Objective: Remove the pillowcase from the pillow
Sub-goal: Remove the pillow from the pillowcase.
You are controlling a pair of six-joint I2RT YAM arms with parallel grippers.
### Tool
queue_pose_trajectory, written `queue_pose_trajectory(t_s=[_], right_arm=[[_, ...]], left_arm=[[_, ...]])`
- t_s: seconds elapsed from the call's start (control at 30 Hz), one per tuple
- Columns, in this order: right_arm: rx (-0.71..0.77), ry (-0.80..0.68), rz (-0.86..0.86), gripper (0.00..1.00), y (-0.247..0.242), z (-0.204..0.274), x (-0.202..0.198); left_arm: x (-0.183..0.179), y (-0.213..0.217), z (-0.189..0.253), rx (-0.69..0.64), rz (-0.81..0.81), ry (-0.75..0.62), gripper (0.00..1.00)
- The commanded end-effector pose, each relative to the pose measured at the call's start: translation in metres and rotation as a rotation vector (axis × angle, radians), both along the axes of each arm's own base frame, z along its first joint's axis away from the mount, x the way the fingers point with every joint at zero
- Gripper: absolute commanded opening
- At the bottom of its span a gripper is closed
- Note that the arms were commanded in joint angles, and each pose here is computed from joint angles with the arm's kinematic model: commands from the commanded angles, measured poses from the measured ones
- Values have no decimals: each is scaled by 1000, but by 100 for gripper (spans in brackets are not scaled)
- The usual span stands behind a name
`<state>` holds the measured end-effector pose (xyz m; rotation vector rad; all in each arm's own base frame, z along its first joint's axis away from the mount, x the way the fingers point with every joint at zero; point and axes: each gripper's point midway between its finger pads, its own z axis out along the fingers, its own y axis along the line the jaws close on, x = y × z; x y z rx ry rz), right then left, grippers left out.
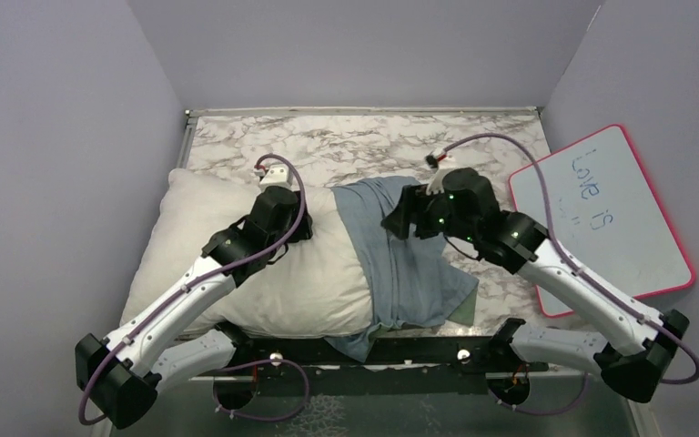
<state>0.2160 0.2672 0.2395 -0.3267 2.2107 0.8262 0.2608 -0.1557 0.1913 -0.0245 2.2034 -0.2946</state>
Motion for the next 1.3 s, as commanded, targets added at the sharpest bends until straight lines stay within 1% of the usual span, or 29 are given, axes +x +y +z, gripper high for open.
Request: queue_pose_trajectory(t_s=[0.0, 0.07, 0.1, 0.13, 0.17, 0.23, 0.27, 0.33, 0.37, 0.43, 0.53, 0.67, 0.83, 1.0, 1.07, 1.1, 1.13, 1.2, 1.27], right_arm=[[-187, -51, -465, 74, -108, 5, 54], [-165, 60, -550, 76, -147, -17, 69], [-123, 131, -567, 76, -163, -32, 74], [-77, 207, -552, 74, -170, -49, 73], [-73, 264, -569, 71, -180, -68, 74], [-115, 371, -568, 66, -184, -102, 69], [-118, 411, -537, 64, -180, -112, 67], [-103, 473, -451, 63, -167, -133, 62], [-98, 493, -439, 63, -165, -140, 60], [-96, 513, -442, 63, -164, -151, 58], [-130, 523, -471, 65, -171, -169, 58], [-140, 569, -437, 67, -166, -192, 60], [-165, 548, -431, 69, -161, -198, 75], [-276, 532, -463, 69, -156, -216, 85], [-325, 542, -489, 66, -156, -228, 86], [-354, 542, -518, 63, -160, -234, 87], [-376, 540, -551, 55, -165, -239, 88], [-430, 526, -614, 28, -178, -241, 93], [-468, 479, -670, 8, -189, -230, 103]], left_arm=[[-43, -2, -50, -77, -15, 189, 44], [-45, 1, -49, -89, -5, 181, 38], [-46, 2, -48, -95, -4, 178, 37], [-46, 2, -48, -98, -2, 176, 37], [-46, 2, -47, -100, -3, 172, 37], [-46, 1, -46, -97, -14, 169, 37], [-46, 1, -45, -97, -18, 168, 36], [-45, -1, -43, -96, -26, 166, 36], [-44, -1, -41, -96, -29, 163, 36], [-42, -3, -36, -96, -34, 153, 36], [-39, -3, -29, -97, -34, 136, 36], [-37, -4, -23, -99, -37, 120, 36], [-35, -4, -19, -97, -38, 112, 37], [-35, -4, -22, -93, -34, 117, 37], [-35, -4, -22, -91, -36, 120, 37], [-35, -5, -22, -91, -40, 120, 37], [-35, -5, -21, -93, -42, 120, 37], [-36, -5, -21, -96, -44, 120, 37], [-36, -4, -21, -95, -43, 118, 37]])
